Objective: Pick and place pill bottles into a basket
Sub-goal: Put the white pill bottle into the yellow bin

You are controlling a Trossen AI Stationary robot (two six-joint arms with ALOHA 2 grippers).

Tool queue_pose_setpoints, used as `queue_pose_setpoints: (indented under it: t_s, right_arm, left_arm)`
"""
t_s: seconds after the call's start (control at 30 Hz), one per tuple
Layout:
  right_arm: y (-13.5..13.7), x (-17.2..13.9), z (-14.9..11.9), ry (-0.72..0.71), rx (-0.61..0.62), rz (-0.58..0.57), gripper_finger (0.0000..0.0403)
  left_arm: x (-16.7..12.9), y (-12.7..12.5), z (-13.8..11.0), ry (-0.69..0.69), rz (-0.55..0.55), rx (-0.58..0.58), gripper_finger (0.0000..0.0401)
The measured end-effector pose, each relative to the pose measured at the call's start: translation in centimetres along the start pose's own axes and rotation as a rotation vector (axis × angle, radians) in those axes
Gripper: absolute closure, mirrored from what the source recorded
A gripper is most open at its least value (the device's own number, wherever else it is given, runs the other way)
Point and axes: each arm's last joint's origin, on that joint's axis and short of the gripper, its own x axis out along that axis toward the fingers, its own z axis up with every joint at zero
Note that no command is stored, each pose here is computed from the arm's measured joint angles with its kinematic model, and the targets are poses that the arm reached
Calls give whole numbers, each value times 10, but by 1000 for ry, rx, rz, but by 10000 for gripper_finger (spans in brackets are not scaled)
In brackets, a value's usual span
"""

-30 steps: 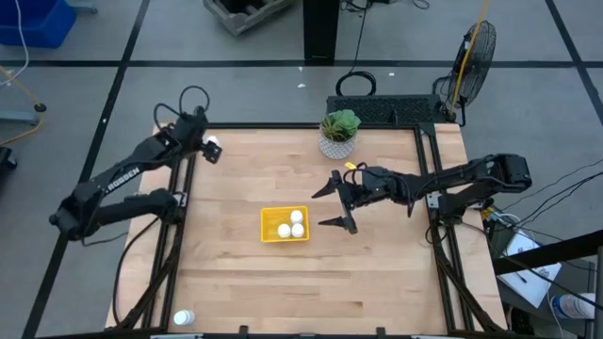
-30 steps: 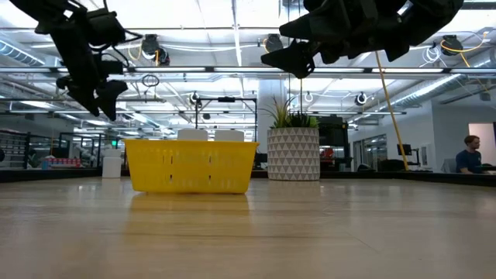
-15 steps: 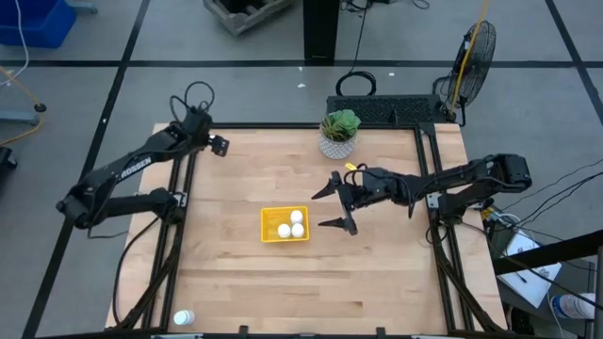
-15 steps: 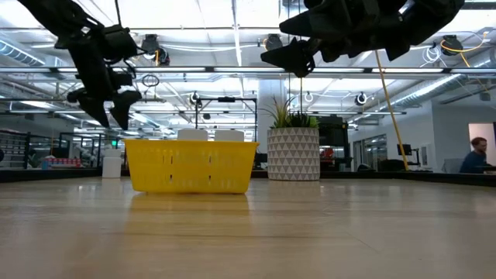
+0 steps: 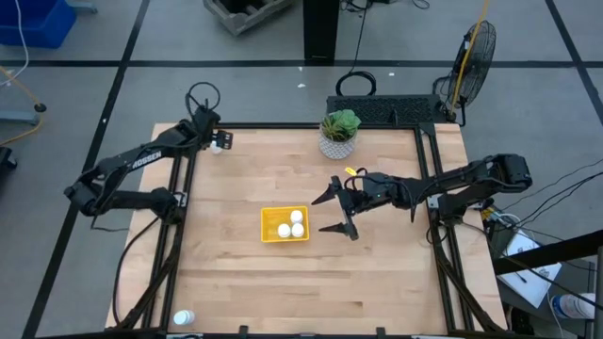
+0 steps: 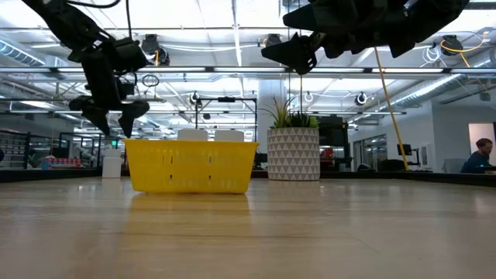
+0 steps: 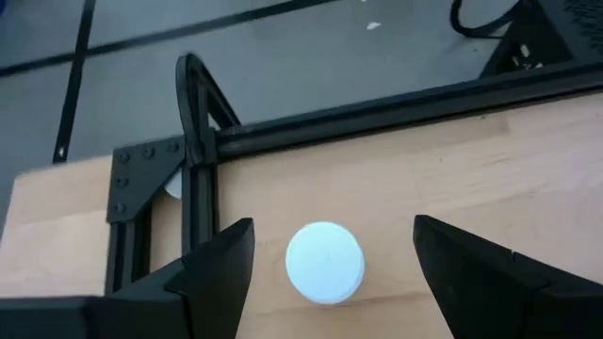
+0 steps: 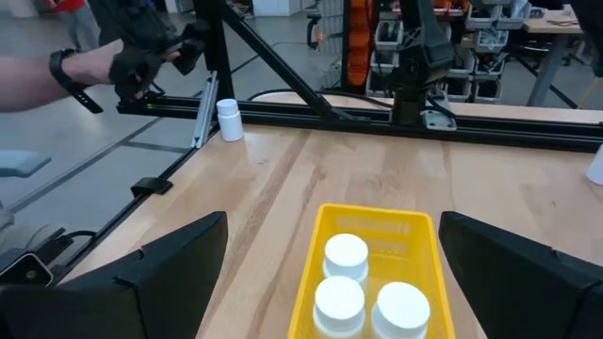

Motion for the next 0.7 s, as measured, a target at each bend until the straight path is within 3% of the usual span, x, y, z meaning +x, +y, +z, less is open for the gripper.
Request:
queue_pose_setpoints:
  t_s: [0.7]
  right_arm:
    - [3, 1, 0, 1, -7, 15, 23]
  left_arm:
    - [30, -9, -13, 141, 69, -38, 105]
